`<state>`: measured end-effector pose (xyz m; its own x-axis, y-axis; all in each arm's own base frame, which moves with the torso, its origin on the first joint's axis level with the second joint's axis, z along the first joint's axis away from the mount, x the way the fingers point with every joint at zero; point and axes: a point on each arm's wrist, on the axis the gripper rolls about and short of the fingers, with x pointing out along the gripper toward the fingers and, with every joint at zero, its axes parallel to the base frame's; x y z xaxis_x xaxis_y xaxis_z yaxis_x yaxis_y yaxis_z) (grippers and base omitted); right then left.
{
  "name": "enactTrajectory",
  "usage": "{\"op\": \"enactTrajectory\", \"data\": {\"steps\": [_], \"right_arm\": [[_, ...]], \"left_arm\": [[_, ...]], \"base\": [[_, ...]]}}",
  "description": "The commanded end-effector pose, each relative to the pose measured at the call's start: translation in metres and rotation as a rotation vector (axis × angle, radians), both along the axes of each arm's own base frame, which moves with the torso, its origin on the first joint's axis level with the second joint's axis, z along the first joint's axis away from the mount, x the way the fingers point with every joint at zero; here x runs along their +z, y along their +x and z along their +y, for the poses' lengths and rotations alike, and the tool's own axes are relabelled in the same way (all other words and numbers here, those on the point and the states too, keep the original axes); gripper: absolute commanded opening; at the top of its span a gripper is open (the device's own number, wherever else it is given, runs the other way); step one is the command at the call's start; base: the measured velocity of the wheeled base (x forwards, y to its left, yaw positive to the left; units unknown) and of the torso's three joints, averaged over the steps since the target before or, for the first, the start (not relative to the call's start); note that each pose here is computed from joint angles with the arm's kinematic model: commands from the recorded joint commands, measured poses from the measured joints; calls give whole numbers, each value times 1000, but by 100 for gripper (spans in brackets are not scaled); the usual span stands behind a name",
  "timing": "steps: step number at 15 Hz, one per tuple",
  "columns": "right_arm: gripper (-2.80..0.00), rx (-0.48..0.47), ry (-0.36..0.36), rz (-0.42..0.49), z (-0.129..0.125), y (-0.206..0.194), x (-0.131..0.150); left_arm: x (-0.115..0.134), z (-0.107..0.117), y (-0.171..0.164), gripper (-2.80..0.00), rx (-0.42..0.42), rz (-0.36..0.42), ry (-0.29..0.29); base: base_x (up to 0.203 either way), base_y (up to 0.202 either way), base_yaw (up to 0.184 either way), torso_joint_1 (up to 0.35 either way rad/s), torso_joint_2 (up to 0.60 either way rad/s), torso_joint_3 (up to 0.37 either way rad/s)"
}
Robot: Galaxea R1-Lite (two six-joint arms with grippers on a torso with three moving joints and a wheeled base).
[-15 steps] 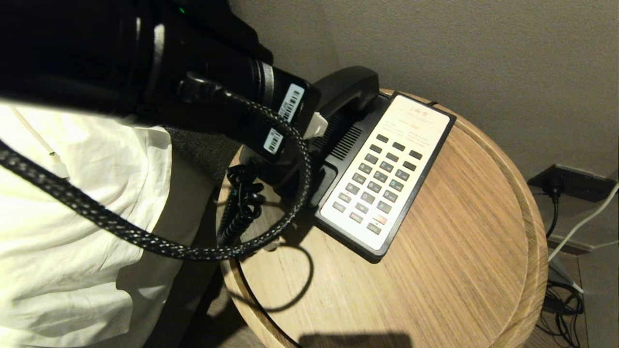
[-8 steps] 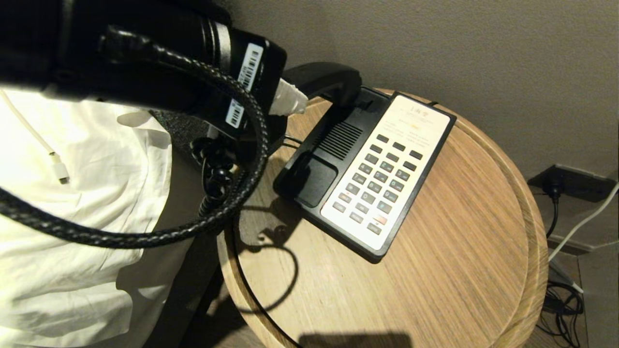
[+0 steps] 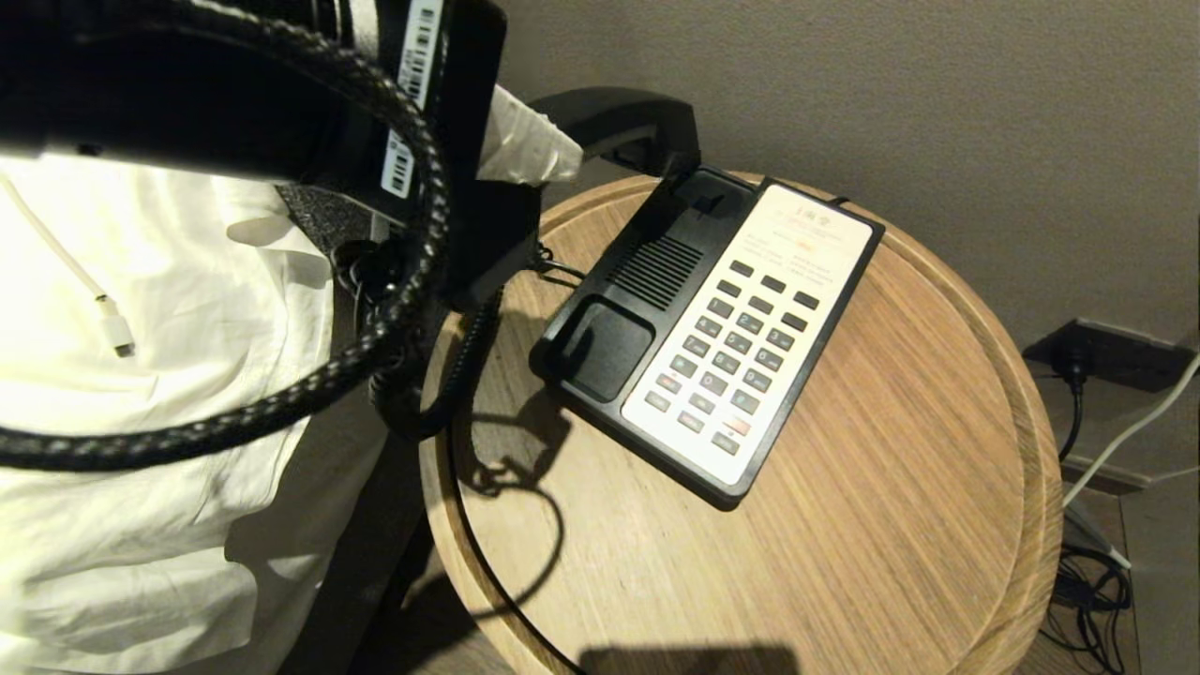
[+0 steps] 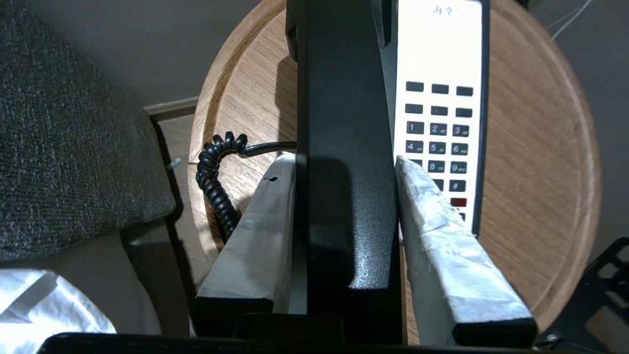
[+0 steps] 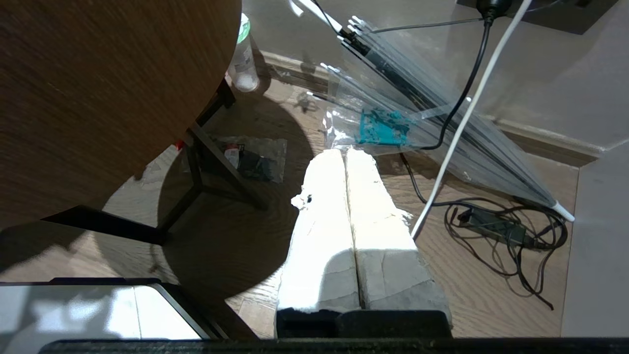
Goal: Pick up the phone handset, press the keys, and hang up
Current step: Dial the number
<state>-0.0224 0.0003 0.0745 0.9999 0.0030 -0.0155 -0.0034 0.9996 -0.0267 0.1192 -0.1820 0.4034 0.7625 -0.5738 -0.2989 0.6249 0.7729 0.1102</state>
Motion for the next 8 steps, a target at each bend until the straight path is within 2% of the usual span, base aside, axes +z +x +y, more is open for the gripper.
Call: {"op": "enactTrajectory", "data": {"steps": [1, 8], "right_arm": [[-280, 1, -1, 1, 0, 0, 0], [-280, 1, -1, 1, 0, 0, 0]], "left_arm": [[6, 10, -6, -280, 7, 4, -43], [22, 39, -24, -280, 23, 31, -206]], "base": [[0, 0, 0, 0, 0, 0], [0, 0, 0, 0, 0, 0]]}}
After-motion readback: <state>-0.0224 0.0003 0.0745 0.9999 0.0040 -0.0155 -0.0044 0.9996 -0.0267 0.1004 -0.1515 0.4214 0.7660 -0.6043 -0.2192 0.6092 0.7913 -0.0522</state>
